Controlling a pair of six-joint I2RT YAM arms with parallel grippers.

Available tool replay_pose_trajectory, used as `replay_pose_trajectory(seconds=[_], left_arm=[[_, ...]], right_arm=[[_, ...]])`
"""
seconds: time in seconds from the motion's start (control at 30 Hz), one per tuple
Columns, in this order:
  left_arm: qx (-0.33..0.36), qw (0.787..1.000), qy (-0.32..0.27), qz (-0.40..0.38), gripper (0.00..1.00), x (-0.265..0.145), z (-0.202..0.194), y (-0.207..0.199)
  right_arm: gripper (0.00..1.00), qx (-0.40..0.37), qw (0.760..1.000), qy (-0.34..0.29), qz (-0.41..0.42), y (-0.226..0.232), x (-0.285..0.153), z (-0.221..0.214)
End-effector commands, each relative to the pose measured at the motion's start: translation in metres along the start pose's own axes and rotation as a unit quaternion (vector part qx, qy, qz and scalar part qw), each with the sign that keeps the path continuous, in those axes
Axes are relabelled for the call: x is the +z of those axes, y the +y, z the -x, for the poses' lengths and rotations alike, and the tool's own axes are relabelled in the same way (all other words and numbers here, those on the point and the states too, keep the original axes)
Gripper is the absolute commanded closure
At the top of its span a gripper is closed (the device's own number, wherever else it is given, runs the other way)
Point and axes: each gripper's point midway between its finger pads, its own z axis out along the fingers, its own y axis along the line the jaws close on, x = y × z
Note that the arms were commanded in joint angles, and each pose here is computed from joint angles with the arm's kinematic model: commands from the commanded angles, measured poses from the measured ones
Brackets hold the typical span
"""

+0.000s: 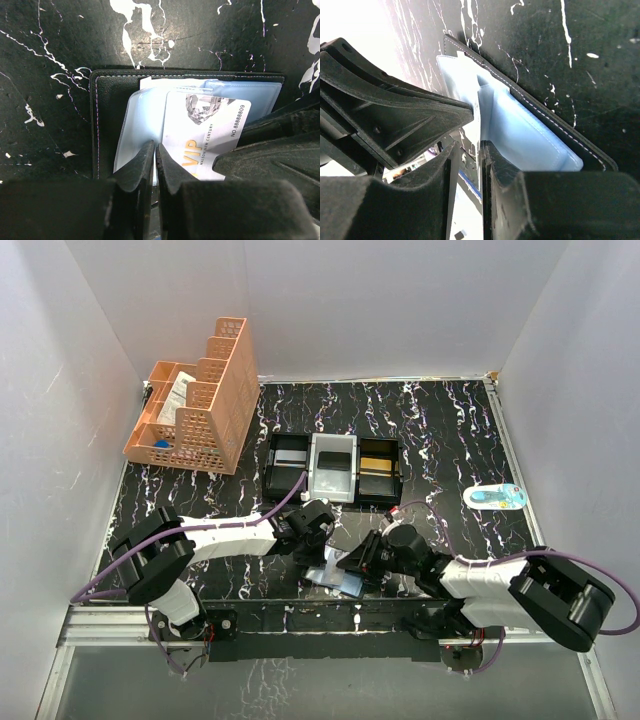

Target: Take the credit cards out of the card holder

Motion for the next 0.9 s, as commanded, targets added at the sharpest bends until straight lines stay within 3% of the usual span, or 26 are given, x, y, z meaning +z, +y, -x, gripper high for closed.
replay_pose_trajectory(seconds=[0.0, 0.47, 0.87], left_arm=[[0.009, 0.998, 0.02, 0.054, 0.95, 0.005, -0.015, 0.025], [0.009, 0.998, 0.021, 0.052, 0.95, 0.005, -0.015, 0.024], [0.011, 0.998, 0.023, 0.058, 0.95, 0.004, -0.015, 0.026]], right_arm=[[0.8, 0.015, 0.998, -0.062, 0.023, 0.013, -0.002, 0.017], [0.84, 0.015, 0.998, -0.057, 0.011, 0.01, 0.002, 0.003], [0.98, 0.004, 0.999, -0.053, -0.007, 0.004, 0.003, 0.001]])
